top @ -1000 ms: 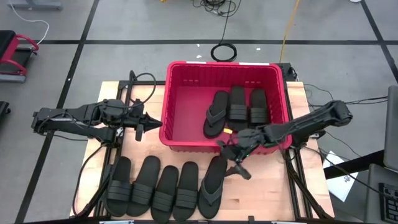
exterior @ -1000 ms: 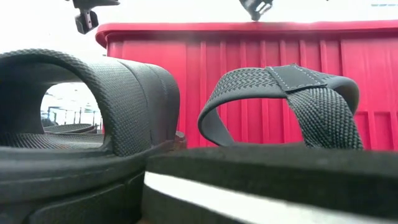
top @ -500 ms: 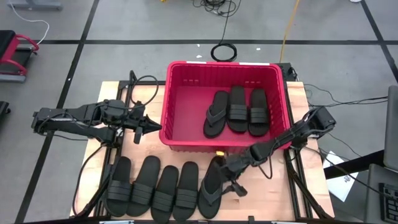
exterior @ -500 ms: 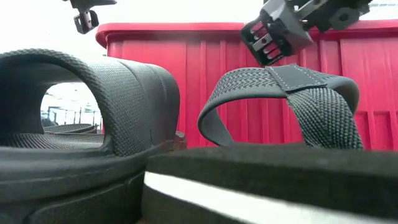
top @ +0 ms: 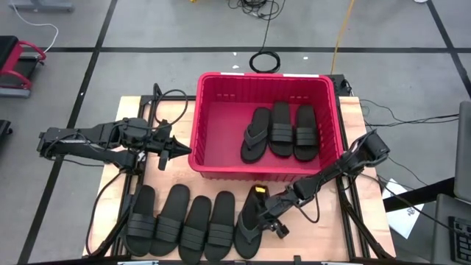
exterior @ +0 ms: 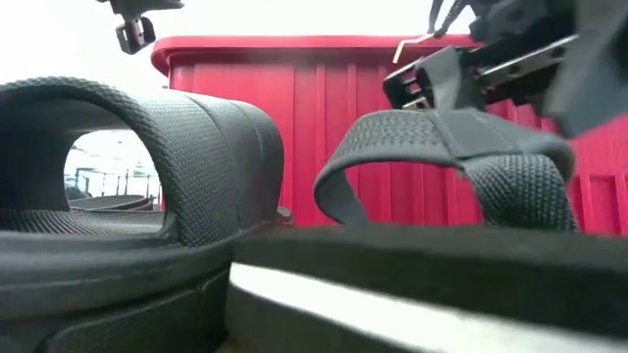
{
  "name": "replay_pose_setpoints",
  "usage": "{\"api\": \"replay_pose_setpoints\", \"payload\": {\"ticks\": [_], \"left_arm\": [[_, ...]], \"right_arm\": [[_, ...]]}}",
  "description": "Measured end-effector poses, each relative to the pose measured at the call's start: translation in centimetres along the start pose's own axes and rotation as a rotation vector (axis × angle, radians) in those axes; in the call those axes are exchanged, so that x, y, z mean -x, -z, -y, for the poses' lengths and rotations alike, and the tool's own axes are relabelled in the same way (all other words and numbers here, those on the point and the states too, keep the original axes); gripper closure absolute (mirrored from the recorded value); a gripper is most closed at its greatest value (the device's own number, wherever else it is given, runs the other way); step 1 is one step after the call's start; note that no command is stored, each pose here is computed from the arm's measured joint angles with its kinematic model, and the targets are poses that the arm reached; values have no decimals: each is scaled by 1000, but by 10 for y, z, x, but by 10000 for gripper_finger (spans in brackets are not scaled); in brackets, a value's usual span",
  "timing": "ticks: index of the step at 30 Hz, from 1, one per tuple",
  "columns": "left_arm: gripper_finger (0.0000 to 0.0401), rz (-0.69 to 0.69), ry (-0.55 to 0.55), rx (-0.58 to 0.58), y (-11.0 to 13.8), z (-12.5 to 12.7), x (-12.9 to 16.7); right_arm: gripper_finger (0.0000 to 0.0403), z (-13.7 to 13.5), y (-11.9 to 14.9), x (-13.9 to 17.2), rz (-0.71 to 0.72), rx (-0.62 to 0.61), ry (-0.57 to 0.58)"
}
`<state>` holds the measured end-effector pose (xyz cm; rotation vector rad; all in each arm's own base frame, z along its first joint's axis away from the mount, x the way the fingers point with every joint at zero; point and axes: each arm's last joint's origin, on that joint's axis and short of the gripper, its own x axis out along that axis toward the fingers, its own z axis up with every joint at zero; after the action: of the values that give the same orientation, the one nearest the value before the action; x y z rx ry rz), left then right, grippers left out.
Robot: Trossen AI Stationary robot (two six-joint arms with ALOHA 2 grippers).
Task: Pick and place slides into bin
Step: Put the black slipper into the red container
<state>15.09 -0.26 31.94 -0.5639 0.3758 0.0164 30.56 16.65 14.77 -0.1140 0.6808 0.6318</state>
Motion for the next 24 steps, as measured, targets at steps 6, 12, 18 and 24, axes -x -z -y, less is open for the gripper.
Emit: {"api": "replay_pose_setpoints", "payload": {"ticks": [6, 12, 18, 24], "left_arm": [[375, -1, -1, -9, 0, 0, 0], [375, -5, -3, -9, 1, 0, 0], [375, -5, -3, -9, 0, 0, 0], [375, -2, -8, -7, 0, 0, 0]], "right_arm": [[204, -1, 3, -4, -4, -62, -69], [220, -4, 2, -4, -1, -57, -133], [335, -7, 2, -3, -5, -72, -236], [395, -9, -17, -2, 37, -66, -311]]}}
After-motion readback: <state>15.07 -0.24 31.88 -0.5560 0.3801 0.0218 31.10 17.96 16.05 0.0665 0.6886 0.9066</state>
